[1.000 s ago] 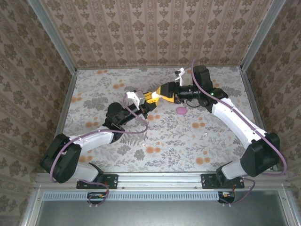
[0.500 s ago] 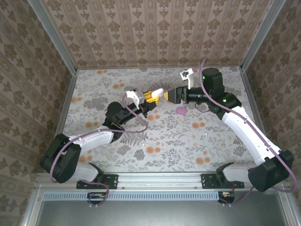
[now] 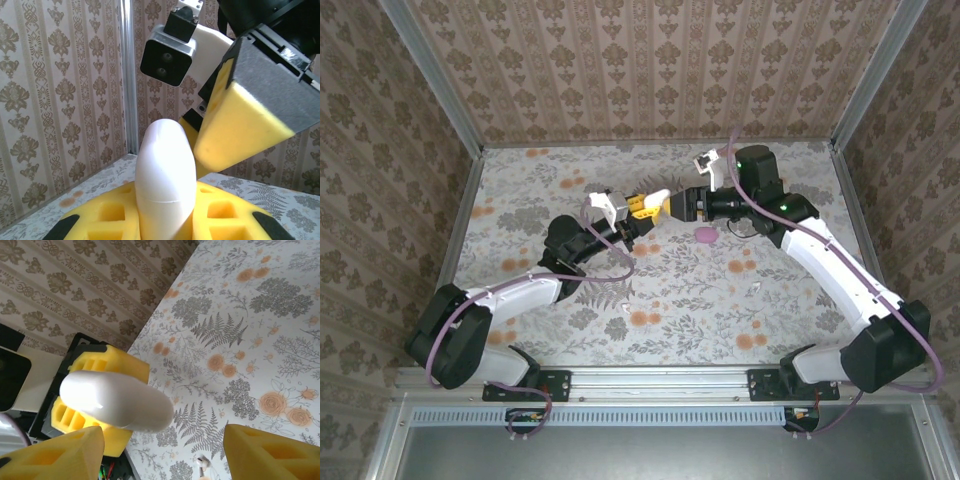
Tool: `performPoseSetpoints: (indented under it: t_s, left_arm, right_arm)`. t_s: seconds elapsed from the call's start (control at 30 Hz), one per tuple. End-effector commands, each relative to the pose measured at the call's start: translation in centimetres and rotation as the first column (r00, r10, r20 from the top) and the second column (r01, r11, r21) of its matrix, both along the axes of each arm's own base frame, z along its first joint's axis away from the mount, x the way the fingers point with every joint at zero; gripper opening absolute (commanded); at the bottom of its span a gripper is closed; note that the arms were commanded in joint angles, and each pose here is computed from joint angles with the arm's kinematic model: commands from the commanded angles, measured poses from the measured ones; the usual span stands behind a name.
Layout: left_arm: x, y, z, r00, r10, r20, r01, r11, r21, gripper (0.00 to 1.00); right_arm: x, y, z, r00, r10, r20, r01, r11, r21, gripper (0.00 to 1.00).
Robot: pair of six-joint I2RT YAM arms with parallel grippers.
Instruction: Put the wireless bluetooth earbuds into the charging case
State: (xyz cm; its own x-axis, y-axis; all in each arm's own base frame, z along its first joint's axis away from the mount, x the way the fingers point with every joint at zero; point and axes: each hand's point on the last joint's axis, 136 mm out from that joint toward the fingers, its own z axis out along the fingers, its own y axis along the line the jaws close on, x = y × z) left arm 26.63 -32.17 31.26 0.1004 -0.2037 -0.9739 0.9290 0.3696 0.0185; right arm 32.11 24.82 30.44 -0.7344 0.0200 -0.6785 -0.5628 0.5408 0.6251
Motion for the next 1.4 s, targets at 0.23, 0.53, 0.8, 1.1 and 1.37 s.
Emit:
performPoseSetpoints:
  t_s: [0.23,0.53,0.8,1.1,1.37]
  left_arm:
    - [-0.7,-0.1,1.9,0.998,-0.039,0.039,0.04,0.999,-0.023,0.12]
    - [-0.8,0.0,1.8,0.999,-0.035,0.04,0.036,0.999,-0.018,0.12]
    - [-0.9,0.2,1.8,0.999,-0.025,0.044,0.025,1.0,-0.015,0.12]
    - [-0.9,0.5,1.8,0.999,-0.016,0.043,0.016,1.0,-0.014,0.13]
    - [-1.0,0.5,2.2,0.999,-0.017,0.048,0.018,1.0,-0.021,0.13]
  right_arm:
    - [1.3,0.2,2.1,0.999,-0.038,0.024,0.037,0.998,0.041,0.66]
    - [1.6,0.4,2.9,0.999,-0.033,-0.005,0.033,0.996,0.087,0.66]
    - [1.6,0.5,3.1,0.999,-0.032,-0.01,0.032,0.995,0.095,0.67]
    - [1.3,0.4,3.0,1.0,-0.022,0.002,0.022,0.996,0.081,0.67]
    - [-1.2,0.6,1.8,0.991,0.12,0.064,-0.121,0.992,0.02,0.71]
